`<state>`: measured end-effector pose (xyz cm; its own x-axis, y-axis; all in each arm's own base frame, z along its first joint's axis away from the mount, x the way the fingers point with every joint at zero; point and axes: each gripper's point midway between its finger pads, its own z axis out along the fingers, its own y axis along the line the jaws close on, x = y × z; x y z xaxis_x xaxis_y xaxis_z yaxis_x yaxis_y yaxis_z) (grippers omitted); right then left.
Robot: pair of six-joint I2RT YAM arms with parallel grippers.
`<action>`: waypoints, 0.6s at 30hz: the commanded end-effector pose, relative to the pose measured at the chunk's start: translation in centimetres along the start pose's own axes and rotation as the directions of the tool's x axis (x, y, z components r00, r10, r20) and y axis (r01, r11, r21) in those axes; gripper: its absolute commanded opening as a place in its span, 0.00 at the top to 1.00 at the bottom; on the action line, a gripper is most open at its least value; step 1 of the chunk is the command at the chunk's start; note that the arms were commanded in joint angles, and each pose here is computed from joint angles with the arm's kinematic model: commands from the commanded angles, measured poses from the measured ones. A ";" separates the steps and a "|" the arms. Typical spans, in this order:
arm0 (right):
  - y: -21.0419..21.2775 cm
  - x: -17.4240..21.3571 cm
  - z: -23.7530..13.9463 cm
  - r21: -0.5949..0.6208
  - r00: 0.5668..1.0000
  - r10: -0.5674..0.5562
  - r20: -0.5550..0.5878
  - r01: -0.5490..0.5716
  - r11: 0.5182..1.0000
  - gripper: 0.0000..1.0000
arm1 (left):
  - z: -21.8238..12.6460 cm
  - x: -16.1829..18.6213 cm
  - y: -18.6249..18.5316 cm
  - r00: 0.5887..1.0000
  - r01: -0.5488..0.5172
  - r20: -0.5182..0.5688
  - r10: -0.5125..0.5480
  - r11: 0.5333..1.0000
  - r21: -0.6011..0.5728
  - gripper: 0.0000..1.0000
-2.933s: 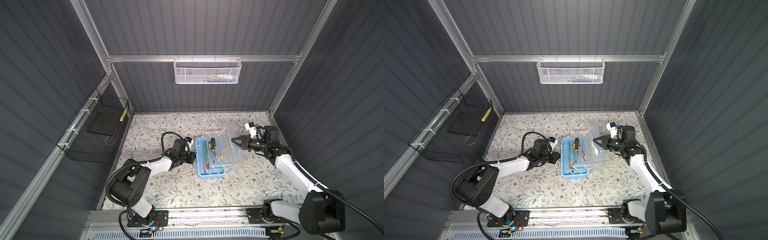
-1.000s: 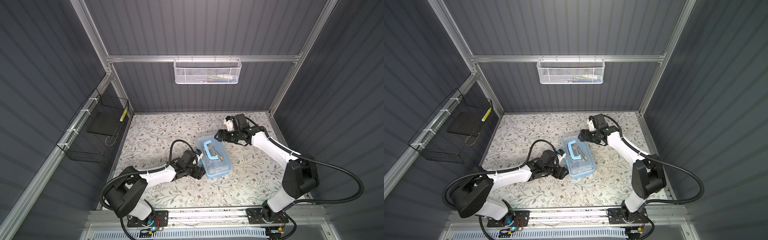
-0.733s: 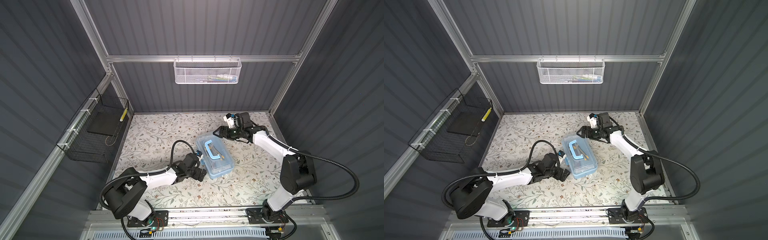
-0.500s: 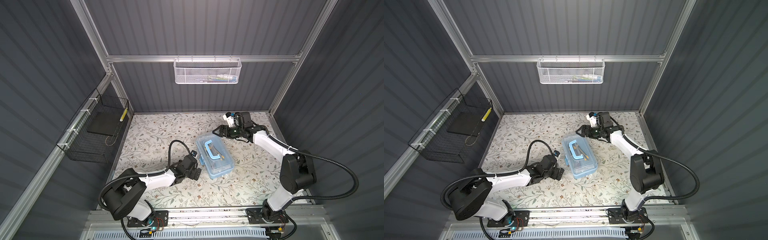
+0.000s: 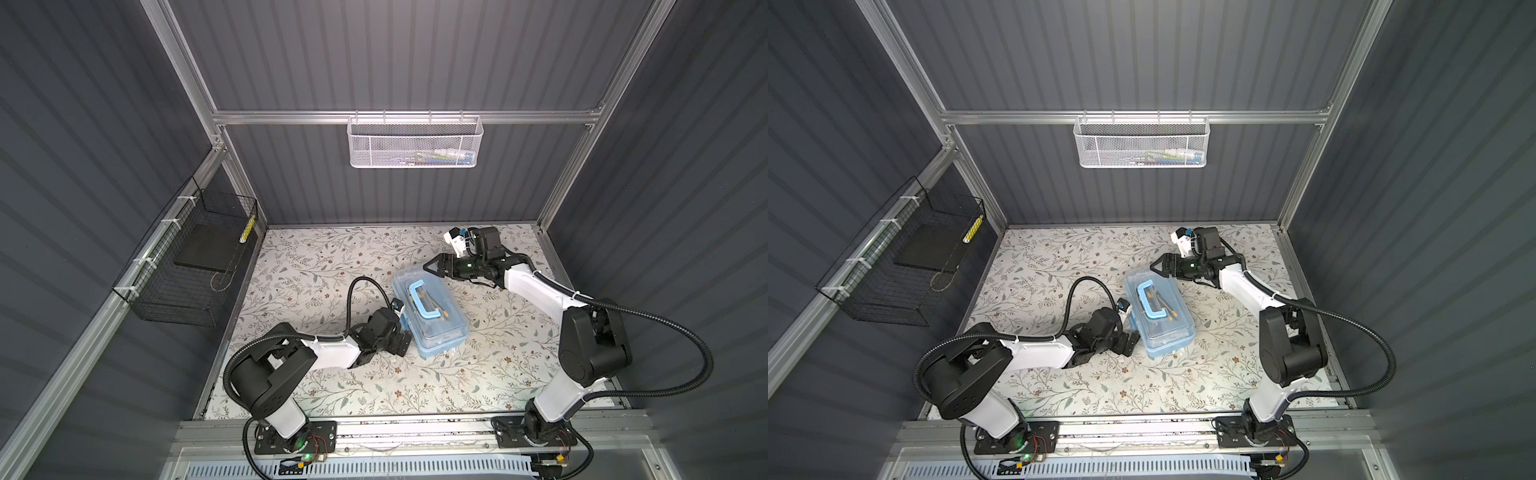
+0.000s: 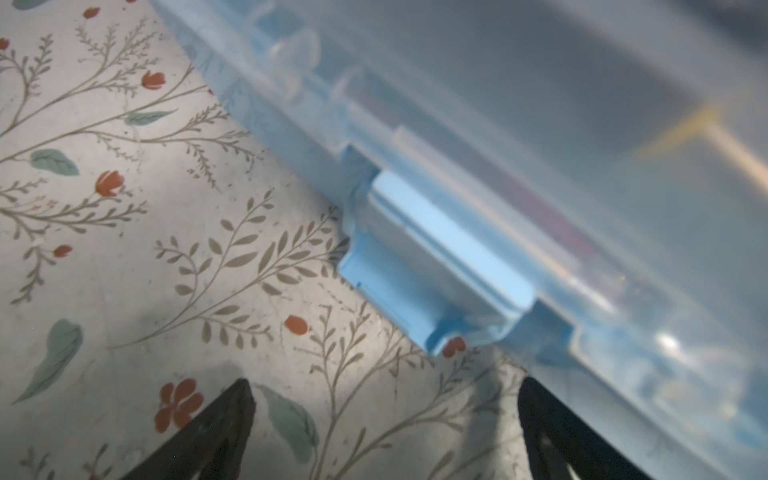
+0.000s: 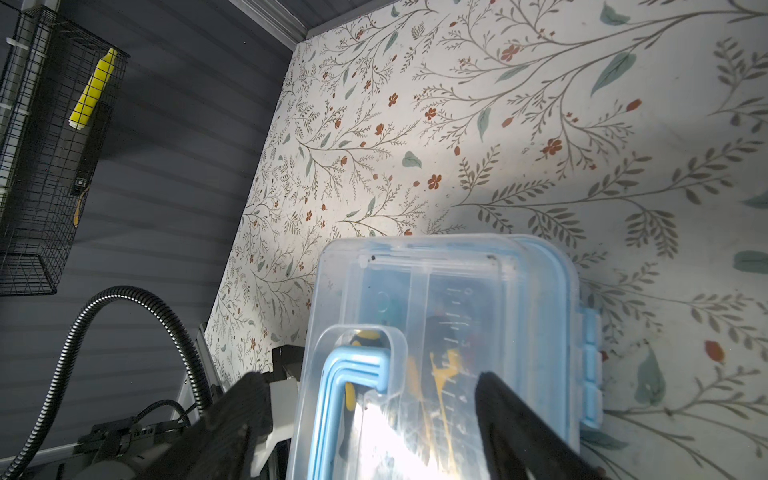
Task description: Pack the tool kit
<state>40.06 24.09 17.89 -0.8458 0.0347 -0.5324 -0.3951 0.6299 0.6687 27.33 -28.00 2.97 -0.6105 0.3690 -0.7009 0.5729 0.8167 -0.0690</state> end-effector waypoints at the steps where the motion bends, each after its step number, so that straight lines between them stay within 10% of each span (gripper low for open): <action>1: 0.1 0.3 0.3 -0.016 1.000 -0.003 -0.002 0.002 1.000 0.19 | 0.7 -1.9 0.2 0.999 0.010 0.051 -0.010 1.000 -0.012 0.01; 8: -0.2 1.0 0.2 -0.005 1.000 -0.010 -0.015 0.010 1.000 0.19 | 1.3 -1.1 4.8 0.980 0.194 0.045 -0.193 0.981 -0.017 0.00; 18: -1.1 1.7 0.4 0.022 1.000 0.003 -0.025 -0.002 1.000 0.19 | -0.6 -2.5 5.4 0.985 0.163 0.072 -0.159 0.986 -0.044 0.01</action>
<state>39.83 24.06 17.09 -0.8442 0.0306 -0.5351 -0.3997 0.6292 0.6666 32.09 -24.55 3.93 -0.6539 0.2086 -0.7273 0.4427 0.8850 -0.1442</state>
